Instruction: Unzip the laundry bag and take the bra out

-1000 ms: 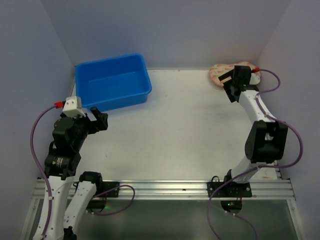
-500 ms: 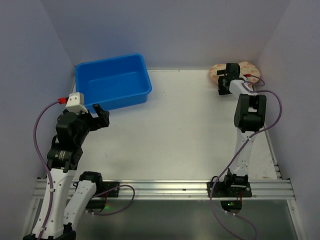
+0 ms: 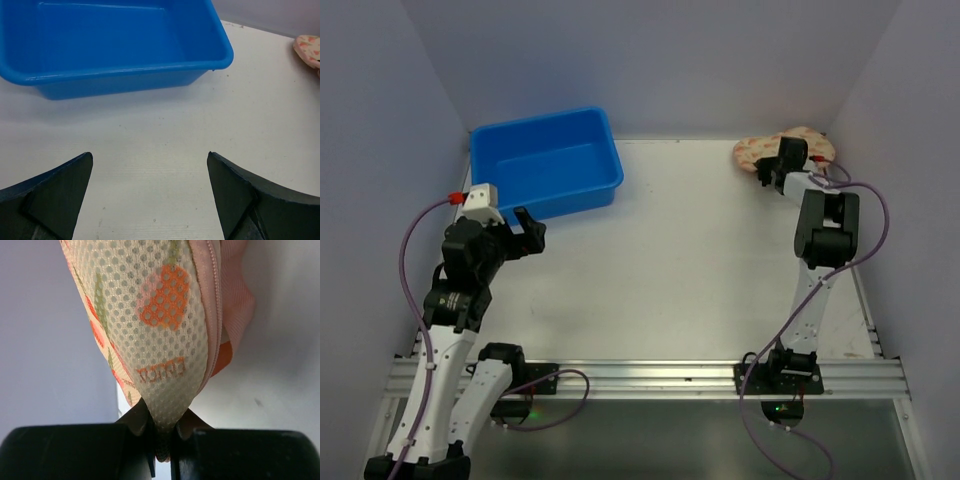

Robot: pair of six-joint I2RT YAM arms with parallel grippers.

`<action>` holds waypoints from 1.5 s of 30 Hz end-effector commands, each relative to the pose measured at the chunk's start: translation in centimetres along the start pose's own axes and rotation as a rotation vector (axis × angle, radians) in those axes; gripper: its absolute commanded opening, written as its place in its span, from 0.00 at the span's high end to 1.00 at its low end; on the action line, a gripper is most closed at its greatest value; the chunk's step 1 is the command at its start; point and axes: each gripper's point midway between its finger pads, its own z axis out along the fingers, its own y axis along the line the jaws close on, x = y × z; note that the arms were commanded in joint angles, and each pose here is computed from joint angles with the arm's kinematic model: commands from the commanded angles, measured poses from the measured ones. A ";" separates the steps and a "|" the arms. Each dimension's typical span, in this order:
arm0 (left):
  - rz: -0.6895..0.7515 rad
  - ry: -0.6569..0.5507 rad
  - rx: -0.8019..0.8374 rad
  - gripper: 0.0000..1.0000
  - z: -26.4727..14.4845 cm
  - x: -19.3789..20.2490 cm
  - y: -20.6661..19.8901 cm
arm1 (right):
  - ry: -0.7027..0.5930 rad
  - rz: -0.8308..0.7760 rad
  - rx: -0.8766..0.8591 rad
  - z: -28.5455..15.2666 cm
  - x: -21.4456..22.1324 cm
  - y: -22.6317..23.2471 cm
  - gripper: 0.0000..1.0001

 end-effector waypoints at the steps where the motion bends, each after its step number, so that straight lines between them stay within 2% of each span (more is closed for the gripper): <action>1: 0.001 -0.044 0.085 0.00 -0.1 -1.0 -1.7 | 0.067 -0.135 -0.135 -6.9 3.4 3.5 1.00; 2: 0.001 -0.033 0.102 0.00 -0.2 -0.8 -2.0 | 0.088 -0.170 -0.205 -10.2 3.9 5.4 1.00; 3: 0.001 -0.020 0.108 0.00 -0.1 -0.6 -2.1 | 0.108 -0.190 -0.223 -11.7 4.6 5.2 1.00; 4: -0.004 0.010 0.110 0.00 -0.1 -0.1 -2.1 | 0.180 -0.253 -0.198 -12.9 6.8 2.1 1.00; 5: -0.010 0.025 0.110 0.00 0.0 0.2 -2.2 | 0.210 -0.286 -0.218 -14.4 7.5 1.8 1.00; 6: -0.017 0.042 0.117 0.00 0.1 0.4 -2.3 | 0.252 -0.337 -0.268 -17.8 9.0 2.6 1.00; 7: -0.018 0.067 0.128 0.00 0.4 0.9 -2.5 | 0.334 -0.395 -0.251 -19.3 11.4 0.0 1.00; 9: -0.033 0.105 0.164 0.00 0.7 1.7 -3.1 | 0.399 -0.551 -0.304 -23.3 13.3 -1.3 1.00; 10: -0.037 0.122 0.187 0.00 0.7 2.0 -3.5 | 0.462 -0.664 -0.304 -24.7 15.5 -4.2 1.00; 12: -0.054 0.154 0.207 0.00 1.0 2.5 -4.0 | 0.583 -0.773 -0.365 -29.0 18.2 -6.1 1.00; 13: -0.065 0.174 0.225 0.00 1.1 2.9 -4.3 | 0.637 -0.839 -0.368 -29.9 18.9 -8.7 1.00; 14: -0.074 0.189 0.231 0.00 1.2 3.2 -4.4 | 0.741 -0.862 -0.412 -31.9 20.2 -9.9 1.00; 17: -0.099 0.236 0.263 0.00 1.8 4.4 -4.9 | 0.887 -0.941 -0.501 -36.1 22.0 -13.4 1.00; 18: -0.109 0.253 0.270 0.00 2.1 4.7 -5.0 | 0.949 -0.981 -0.509 -37.6 22.9 -14.9 0.99; 20: -0.121 0.269 0.315 0.00 2.2 5.0 -5.8 | 0.988 -1.073 -0.502 -38.4 23.2 -17.1 0.95; 23: -0.144 0.289 0.372 0.00 2.3 5.2 -6.9 | 1.082 -1.139 -0.377 -38.6 23.1 -21.2 0.75; 24: -0.148 0.296 0.379 0.00 2.4 5.3 -7.1 | 1.045 -1.158 -0.329 -37.8 22.6 -21.7 0.61; 26: -0.146 0.308 0.398 0.00 2.3 5.6 -7.8 | 0.947 -1.182 -0.253 -36.6 21.3 -21.9 0.46; 27: -0.157 0.320 0.399 0.00 2.3 6.1 -8.0 | 0.888 -1.191 -0.193 -36.2 20.3 -22.3 0.33; 28: -0.154 0.323 0.420 0.00 2.4 6.4 -8.7 | 0.737 -1.193 -0.125 -34.6 18.4 -21.9 0.29; 29: -0.156 0.334 0.429 0.00 2.4 6.9 -9.2 | 0.666 -1.187 -0.110 -34.4 17.5 -21.5 0.25; 31: -0.172 0.384 0.438 0.00 2.8 9.2 -10.4 | 0.515 -1.146 -0.128 -34.7 15.5 -20.0 0.06; 33: -0.180 0.437 0.464 0.00 2.9 11.3 -12.3 | 0.455 -1.109 -0.176 -35.6 14.6 -18.7 0.04; 34: -0.213 0.467 0.419 0.00 3.4 12.9 -12.1 | 0.448 -1.100 -0.193 -35.9 14.5 -18.7 0.04; 35: -0.199 0.457 0.435 0.00 3.4 13.3 -12.6 | 0.450 -1.098 -0.210 -36.2 14.5 -18.7 0.04; 37: -0.246 0.447 0.445 0.00 3.8 14.1 -13.9 | 0.490 -1.075 -0.281 -37.0 15.4 -18.5 0.06; 39: -0.291 0.474 0.430 0.00 4.1 15.8 -14.0 | 0.590 -1.044 -0.361 -38.2 17.2 -18.2 0.08; 40: -0.302 0.439 0.452 0.00 4.4 15.5 -14.9 | 0.633 -1.030 -0.349 -38.2 17.8 -19.0 0.07; 42: -0.329 0.462 0.433 0.00 4.7 17.1 -14.7 | 0.677 -1.029 -0.361 -38.3 18.8 -19.3 0.12; 45: -0.390 0.430 0.459 0.01 5.2 18.4 -15.0 | 0.711 -1.029 -0.342 -37.8 19.6 -20.2 0.19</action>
